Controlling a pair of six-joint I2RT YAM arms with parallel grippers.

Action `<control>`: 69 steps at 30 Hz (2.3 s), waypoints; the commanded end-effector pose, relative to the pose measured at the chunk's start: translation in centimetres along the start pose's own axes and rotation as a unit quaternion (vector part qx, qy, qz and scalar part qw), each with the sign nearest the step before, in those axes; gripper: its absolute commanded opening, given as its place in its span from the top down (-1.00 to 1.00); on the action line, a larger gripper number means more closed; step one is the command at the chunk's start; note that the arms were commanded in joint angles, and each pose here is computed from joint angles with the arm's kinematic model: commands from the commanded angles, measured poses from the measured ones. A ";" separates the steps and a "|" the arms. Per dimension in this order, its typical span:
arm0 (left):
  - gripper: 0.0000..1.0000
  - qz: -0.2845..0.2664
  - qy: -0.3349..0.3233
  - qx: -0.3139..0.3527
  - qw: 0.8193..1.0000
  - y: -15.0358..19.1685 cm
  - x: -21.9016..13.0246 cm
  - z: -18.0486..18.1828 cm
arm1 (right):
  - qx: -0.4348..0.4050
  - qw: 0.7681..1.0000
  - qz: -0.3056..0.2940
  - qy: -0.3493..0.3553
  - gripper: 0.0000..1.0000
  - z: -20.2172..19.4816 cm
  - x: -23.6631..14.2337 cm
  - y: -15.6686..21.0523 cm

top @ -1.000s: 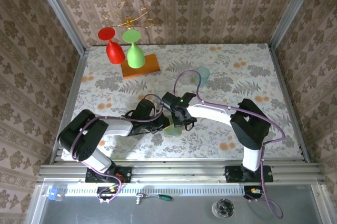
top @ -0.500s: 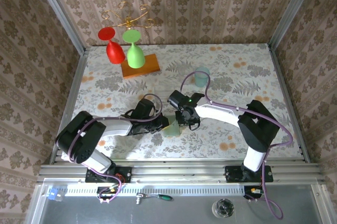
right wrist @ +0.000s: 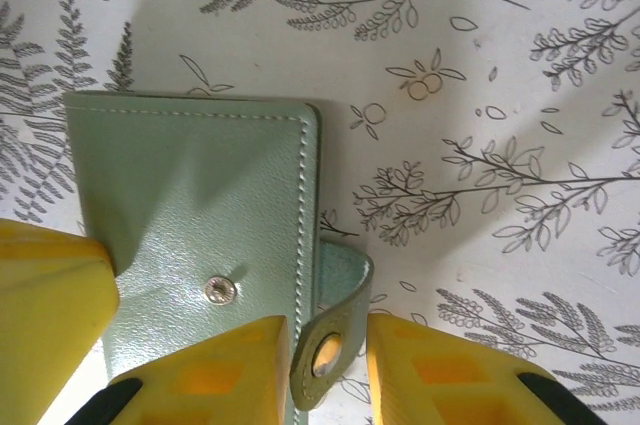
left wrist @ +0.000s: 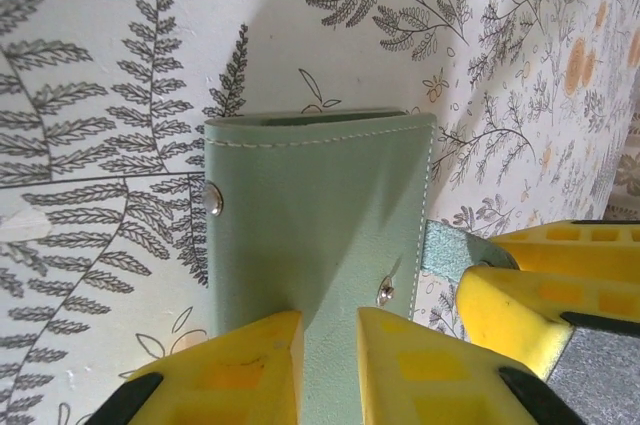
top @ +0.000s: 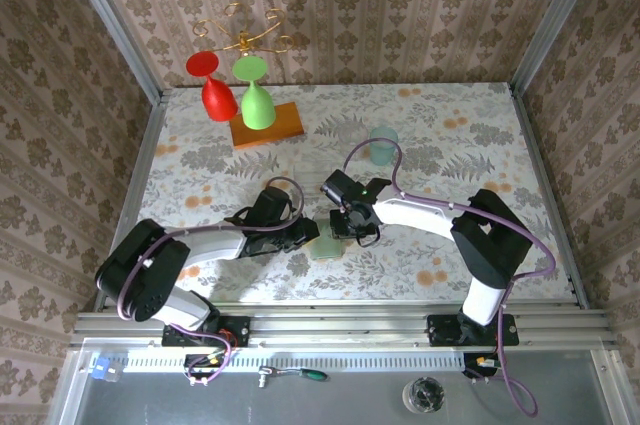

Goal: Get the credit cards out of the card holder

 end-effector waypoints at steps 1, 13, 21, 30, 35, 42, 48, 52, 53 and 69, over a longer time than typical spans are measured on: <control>0.55 -0.015 -0.003 0.005 1.000 -0.6 -0.7 -0.7 | 0.013 1.000 0.015 -0.005 0.43 -0.3 1.0 0.2; 0.53 -0.022 -0.014 0.016 1.000 -1.0 -1.0 -1.1 | 0.015 0.999 0.023 0.020 0.53 -1.1 1.6 0.6; 0.54 -0.023 -0.011 0.020 0.999 -1.3 -0.8 -1.6 | 0.016 0.999 0.004 0.050 0.50 -1.9 0.4 0.4; 0.54 -0.022 -0.003 0.017 1.000 -1.5 -0.6 -1.9 | 0.022 0.999 0.023 0.027 0.54 -1.5 1.5 0.5; 0.54 -0.022 -0.001 0.015 1.000 -1.5 -0.5 -1.9 | 0.028 0.999 0.029 0.015 0.59 -1.3 2.0 0.5; 0.54 -0.021 0.001 0.015 1.000 -1.6 -0.4 -1.9 | 0.029 0.999 0.039 0.014 0.64 -1.5 2.6 0.7; 0.54 -0.022 0.002 0.014 1.000 -1.6 -0.3 -1.9 | 0.035 0.998 0.045 0.019 0.65 -1.9 2.9 0.9; 0.54 -0.024 0.003 0.016 1.000 -1.7 -0.4 -2.0 | 0.035 0.999 0.028 0.010 0.77 -1.8 2.6 0.5; 0.54 -0.024 0.003 0.018 1.000 -1.7 -0.4 -2.0 | 0.035 0.999 0.024 0.010 0.79 -1.9 2.4 0.5; 0.54 -0.061 -0.026 0.043 0.997 -1.8 -2.1 -1.8 | 0.041 0.999 -0.014 0.012 0.97 -3.6 -1.4 0.0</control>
Point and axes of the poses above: each hand's point on the last joint's axis, 136 mm out from that joint toward the fingers, its own x axis out along the fingers, its own z axis along the line the jaws close on, y = z × x, the point moved 7 cm from there along -x, back along the fingers, and after that the axes turned 2 degrees about x, right-handed, at the moved point
